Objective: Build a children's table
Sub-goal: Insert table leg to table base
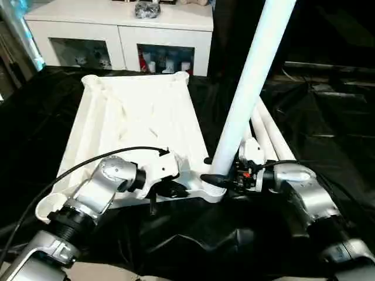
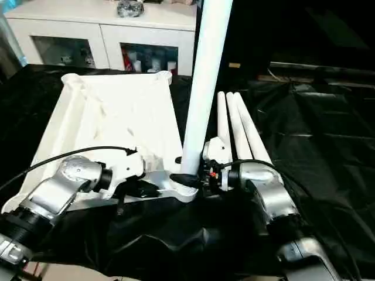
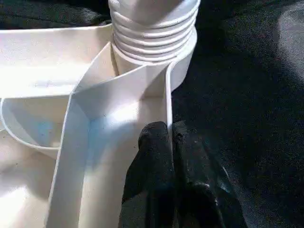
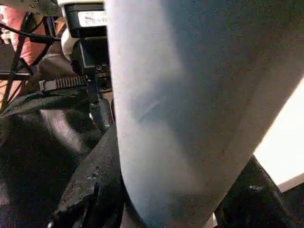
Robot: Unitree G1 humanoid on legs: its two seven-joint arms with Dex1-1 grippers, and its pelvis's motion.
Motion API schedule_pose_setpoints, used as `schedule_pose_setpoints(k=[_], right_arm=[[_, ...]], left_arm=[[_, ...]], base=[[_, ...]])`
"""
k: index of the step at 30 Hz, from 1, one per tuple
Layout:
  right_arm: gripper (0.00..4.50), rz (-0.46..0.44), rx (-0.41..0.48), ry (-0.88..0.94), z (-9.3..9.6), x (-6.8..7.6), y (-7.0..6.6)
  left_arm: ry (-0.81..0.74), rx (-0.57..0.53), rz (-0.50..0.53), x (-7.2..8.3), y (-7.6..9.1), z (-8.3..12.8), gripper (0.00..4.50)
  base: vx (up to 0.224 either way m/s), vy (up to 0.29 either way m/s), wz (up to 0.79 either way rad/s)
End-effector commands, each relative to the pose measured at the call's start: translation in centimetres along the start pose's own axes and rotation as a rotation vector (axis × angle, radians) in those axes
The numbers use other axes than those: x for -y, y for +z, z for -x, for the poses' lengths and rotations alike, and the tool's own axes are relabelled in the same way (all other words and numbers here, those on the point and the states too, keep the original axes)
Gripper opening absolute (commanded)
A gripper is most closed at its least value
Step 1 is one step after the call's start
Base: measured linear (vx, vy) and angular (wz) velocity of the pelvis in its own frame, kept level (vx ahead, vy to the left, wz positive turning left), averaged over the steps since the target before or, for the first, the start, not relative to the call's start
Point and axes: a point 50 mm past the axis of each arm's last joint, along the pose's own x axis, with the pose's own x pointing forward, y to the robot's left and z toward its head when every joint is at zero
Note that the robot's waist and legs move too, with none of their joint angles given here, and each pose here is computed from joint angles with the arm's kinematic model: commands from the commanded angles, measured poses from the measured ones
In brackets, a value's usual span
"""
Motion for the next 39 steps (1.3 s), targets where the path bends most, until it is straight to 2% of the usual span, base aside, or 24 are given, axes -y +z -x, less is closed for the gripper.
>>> schedule_pose_setpoints(k=[1,3,8,9,10,12,17,19,20,23,26,30,39], right_arm=[[1.89,-0.148,-0.197,0.017,0.9,-1.4,-4.3],[1.89,-0.137,-0.182,0.029,0.9,-1.4,-3.5],[1.89,-0.136,-0.162,-0.011,0.4,-0.9,-2.8],[1.89,-0.153,-0.157,-0.131,0.0,0.1,-2.6],[1.89,-0.153,-0.157,-0.131,0.0,0.1,-2.6],[1.89,-0.17,-0.135,-0.291,-0.6,1.1,-2.3],[1.89,-0.213,-0.1,-0.401,-1.6,1.7,-2.0],[1.89,-0.241,-0.086,-0.462,-2.6,1.9,-2.0],[1.89,-0.284,-0.074,-0.51,-3.6,2.1,-1.9],[1.89,-0.357,-0.081,-0.559,-5.3,2.3,-2.0],[1.89,-0.394,-0.116,-0.565,-6.5,2.1,-2.4],[1.89,-0.402,-0.164,-0.534,-7.6,1.7,-2.6],[1.89,-0.426,-0.164,-0.523,-7.6,2.0,-2.5]], left_arm=[[-0.073,0.015,-0.048,0.3,0.8,0.2,0.0],[-0.074,0.015,-0.046,0.3,0.8,0.3,0.0],[-0.046,0.02,-0.027,0.1,0.8,0.3,0.0],[0.019,0.031,0.008,-0.5,1.0,0.2,0.0],[0.019,0.031,0.008,-0.5,1.0,0.2,0.0],[0.111,0.069,0.058,-1.4,1.6,0.0,0.0],[0.196,0.085,0.103,-2.2,2.4,-0.3,0.0],[0.264,0.086,0.129,-2.7,3.0,-0.5,0.0],[0.317,0.087,0.156,-3.2,3.7,-0.8,0.0],[0.402,0.08,0.225,-3.7,4.7,-1.6,0.0],[0.414,0.079,0.262,-3.5,5.5,-2.4,0.0],[0.445,0.046,0.275,-3.5,5.6,-3.0,0.0],[0.458,0.037,0.274,-3.4,5.4,-2.8,0.0]], base=[[0.0,0.0,0.0],[0.0,0.0,0.0],[0.0,0.0,0.0],[0.0,0.0,0.0],[0.0,0.0,0.0],[0.0,0.0,0.0],[0.0,0.0,0.0],[0.0,0.0,0.0],[0.0,0.0,0.0],[0.0,0.0,0.0],[0.0,0.0,0.0],[0.0,0.0,0.0],[0.0,0.0,0.0]])
